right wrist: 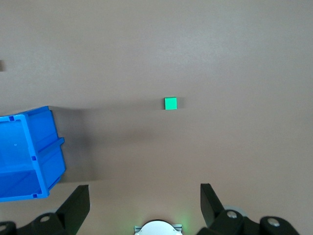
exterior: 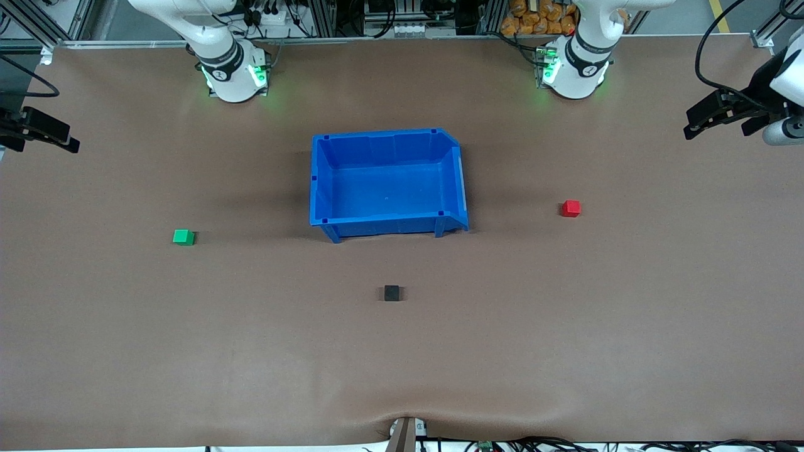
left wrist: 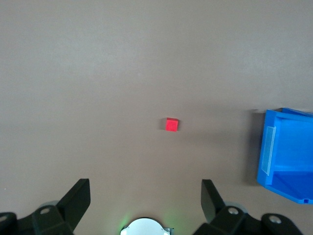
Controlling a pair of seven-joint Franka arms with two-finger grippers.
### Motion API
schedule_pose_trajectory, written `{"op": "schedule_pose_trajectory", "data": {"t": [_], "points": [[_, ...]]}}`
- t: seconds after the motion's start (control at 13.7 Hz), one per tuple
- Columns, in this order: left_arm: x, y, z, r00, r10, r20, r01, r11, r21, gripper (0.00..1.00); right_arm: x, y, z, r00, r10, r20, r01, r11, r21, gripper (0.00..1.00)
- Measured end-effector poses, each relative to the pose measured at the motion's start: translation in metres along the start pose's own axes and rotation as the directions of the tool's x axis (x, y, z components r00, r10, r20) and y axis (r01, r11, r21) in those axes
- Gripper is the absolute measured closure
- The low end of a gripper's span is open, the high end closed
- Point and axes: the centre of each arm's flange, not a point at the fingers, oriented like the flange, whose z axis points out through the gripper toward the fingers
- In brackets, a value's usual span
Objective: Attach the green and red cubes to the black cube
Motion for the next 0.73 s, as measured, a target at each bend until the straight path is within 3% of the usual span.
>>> {"op": "schedule_pose_trajectory", "data": {"t": [0.73], "points": [[0.0001,-0.002,-0.0055,1.0,-0.004,-0.011,0.004,1.0,-0.002,0.0,0.0,0.0,0.0,1.0,0.0,0.0,0.0,1.0,0.0,0.0]]}}
